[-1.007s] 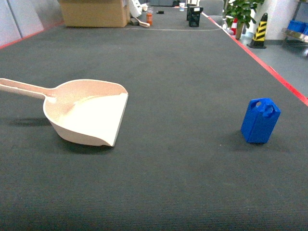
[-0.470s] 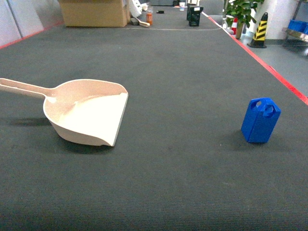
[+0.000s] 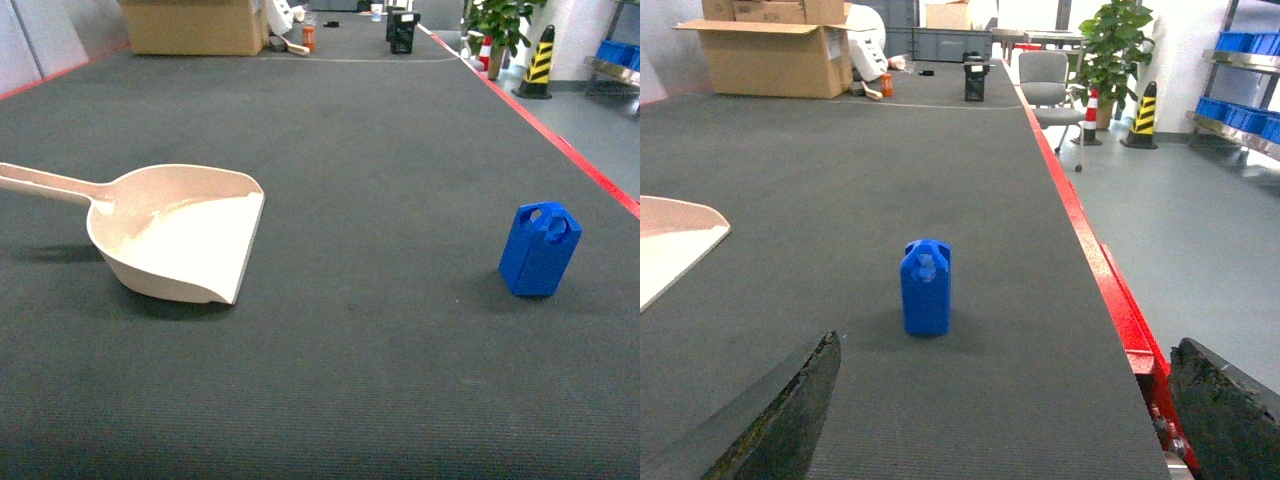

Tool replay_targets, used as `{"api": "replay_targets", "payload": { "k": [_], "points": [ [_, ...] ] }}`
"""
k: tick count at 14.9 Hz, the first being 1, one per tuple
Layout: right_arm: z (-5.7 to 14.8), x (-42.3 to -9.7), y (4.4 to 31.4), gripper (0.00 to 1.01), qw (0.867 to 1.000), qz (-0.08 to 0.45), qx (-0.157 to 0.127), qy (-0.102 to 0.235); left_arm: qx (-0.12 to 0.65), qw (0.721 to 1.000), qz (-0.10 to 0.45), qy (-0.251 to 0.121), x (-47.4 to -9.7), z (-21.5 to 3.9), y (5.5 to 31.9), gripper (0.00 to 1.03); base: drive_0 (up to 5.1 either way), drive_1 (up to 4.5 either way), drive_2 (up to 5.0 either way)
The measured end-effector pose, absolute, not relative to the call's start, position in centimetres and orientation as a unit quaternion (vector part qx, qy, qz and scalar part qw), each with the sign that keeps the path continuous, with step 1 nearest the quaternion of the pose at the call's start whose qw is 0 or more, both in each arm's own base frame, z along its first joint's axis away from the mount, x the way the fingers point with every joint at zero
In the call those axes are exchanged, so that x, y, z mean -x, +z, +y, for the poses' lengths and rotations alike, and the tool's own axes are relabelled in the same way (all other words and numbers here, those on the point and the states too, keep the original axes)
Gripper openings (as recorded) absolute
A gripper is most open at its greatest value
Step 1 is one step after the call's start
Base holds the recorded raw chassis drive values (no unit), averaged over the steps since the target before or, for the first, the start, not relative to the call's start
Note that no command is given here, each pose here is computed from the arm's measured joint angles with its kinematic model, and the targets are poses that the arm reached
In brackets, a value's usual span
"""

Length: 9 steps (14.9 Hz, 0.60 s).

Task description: Place part in tray to right shelf

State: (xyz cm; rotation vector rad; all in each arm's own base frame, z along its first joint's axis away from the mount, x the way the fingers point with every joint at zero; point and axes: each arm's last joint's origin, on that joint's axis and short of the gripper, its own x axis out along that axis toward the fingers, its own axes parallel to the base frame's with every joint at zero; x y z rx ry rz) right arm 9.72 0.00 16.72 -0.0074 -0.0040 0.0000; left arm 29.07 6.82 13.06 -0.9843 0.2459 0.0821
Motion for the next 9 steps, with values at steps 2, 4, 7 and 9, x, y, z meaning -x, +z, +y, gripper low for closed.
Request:
{"api": "replay_targets", "payload": {
  "k": [2, 4, 7, 9],
  "points": [
    [0.0, -9.7, 16.7, 0.98, 1.0, -0.002, 0.004, 0.0, 0.484, 0.864, 0.129, 0.044, -30.8, 7.2, 11.7, 0.98, 0.0, 0.0, 0.0],
    [0.0, -9.7, 16.7, 0.98, 1.0, -0.002, 0.004, 0.0, 0.492, 0.86, 0.129, 0.041, -34.8, 8.0, 11.4, 0.98, 0.0, 0.0, 0.0],
    [0.0, -9.7, 16.7, 0.98, 1.0, -0.002, 0.004, 0.0, 0.503, 0.852, 0.134, 0.052, -39.3, 9.3, 10.6, 0.98, 0.0, 0.0, 0.0],
    [0.0, -9.7, 16.7, 0.98, 1.0, -0.002, 0.004, 0.0, 0.507, 0.85, 0.135, 0.057, -41.7, 10.0, 10.5, 0.98, 0.0, 0.0, 0.0]
  ]
}}
